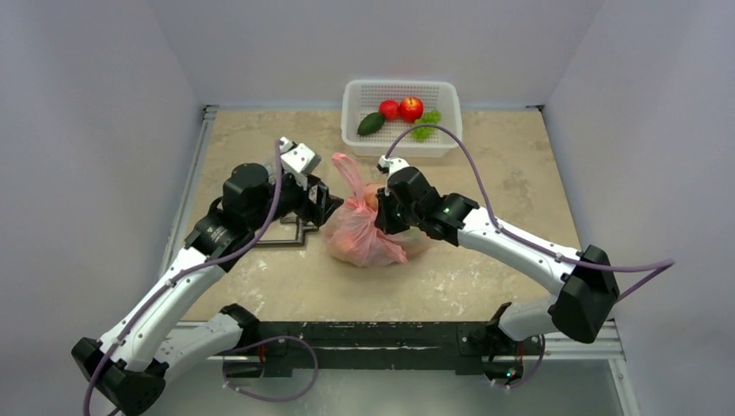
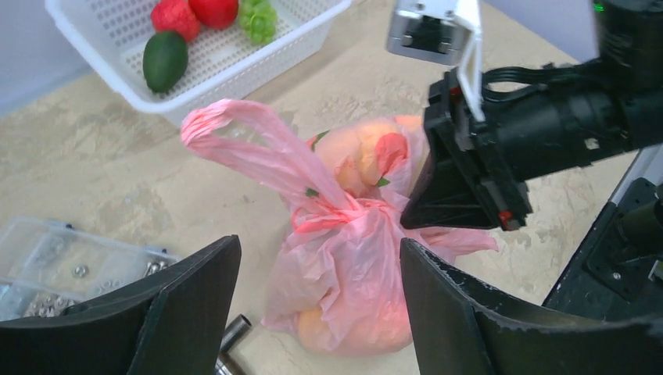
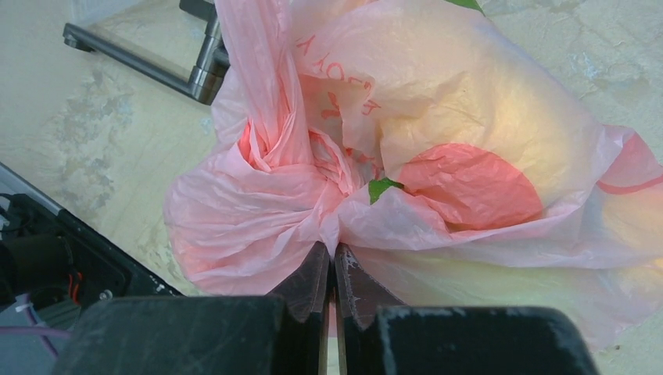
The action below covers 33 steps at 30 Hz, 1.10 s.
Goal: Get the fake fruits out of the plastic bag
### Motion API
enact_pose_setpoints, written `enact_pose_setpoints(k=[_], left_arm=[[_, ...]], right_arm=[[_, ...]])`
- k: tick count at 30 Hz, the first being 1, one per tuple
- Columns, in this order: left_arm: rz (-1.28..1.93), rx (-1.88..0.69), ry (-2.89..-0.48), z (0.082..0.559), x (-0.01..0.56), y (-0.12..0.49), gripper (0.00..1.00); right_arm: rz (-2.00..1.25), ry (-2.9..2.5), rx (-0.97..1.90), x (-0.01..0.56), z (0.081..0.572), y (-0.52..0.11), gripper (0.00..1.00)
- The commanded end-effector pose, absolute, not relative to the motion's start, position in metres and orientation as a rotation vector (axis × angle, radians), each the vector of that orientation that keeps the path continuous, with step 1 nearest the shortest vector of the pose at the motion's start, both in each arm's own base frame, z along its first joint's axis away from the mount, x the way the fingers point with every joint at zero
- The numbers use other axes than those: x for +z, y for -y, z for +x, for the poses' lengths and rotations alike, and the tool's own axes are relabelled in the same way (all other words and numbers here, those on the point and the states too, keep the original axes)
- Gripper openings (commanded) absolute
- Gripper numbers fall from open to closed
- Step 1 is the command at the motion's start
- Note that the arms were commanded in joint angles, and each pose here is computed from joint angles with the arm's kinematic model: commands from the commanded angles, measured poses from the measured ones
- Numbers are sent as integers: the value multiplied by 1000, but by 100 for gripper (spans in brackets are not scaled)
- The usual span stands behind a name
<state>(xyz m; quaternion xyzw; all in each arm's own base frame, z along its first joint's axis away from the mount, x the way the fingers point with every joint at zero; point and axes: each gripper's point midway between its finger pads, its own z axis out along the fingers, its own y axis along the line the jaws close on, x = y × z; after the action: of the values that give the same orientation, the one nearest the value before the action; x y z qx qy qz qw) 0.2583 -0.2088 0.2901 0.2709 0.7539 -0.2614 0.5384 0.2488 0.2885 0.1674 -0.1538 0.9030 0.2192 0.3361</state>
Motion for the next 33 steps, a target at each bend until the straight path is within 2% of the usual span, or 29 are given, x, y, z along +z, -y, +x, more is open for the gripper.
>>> enact_pose_setpoints(k=[1,6,10,16,18,20,24,28,33], left_arm=[[806,-621,-1643,243,297,228,73],[980,-633,-1700,227,271,253,73],[987,-561,-1879,243,233,261,75],[1017,-496,-2035,260,199,269,69],[1025,-493,-2062,262,194,271,53],[1022,-480,-2077,265,194,271,28],[1033,-481,-2041,263,200,269,2],[1031,-496,-1995,262,206,269,0],[1064,-564,-1966,254,210,276,0]], right_arm=[[-328,-2283,654,203,260,-302,0],[-301,-2272,741,221,259,-308,0],[-317,-2269,800,230,255,-311,0],[-318,-2256,820,236,250,-308,0],[-326,-2259,816,234,248,-306,6],[-331,-2258,771,232,250,-300,17],[-349,-2245,593,227,257,-273,36],[-416,-2219,465,221,260,-254,51],[-473,-2216,444,210,262,-256,58]])
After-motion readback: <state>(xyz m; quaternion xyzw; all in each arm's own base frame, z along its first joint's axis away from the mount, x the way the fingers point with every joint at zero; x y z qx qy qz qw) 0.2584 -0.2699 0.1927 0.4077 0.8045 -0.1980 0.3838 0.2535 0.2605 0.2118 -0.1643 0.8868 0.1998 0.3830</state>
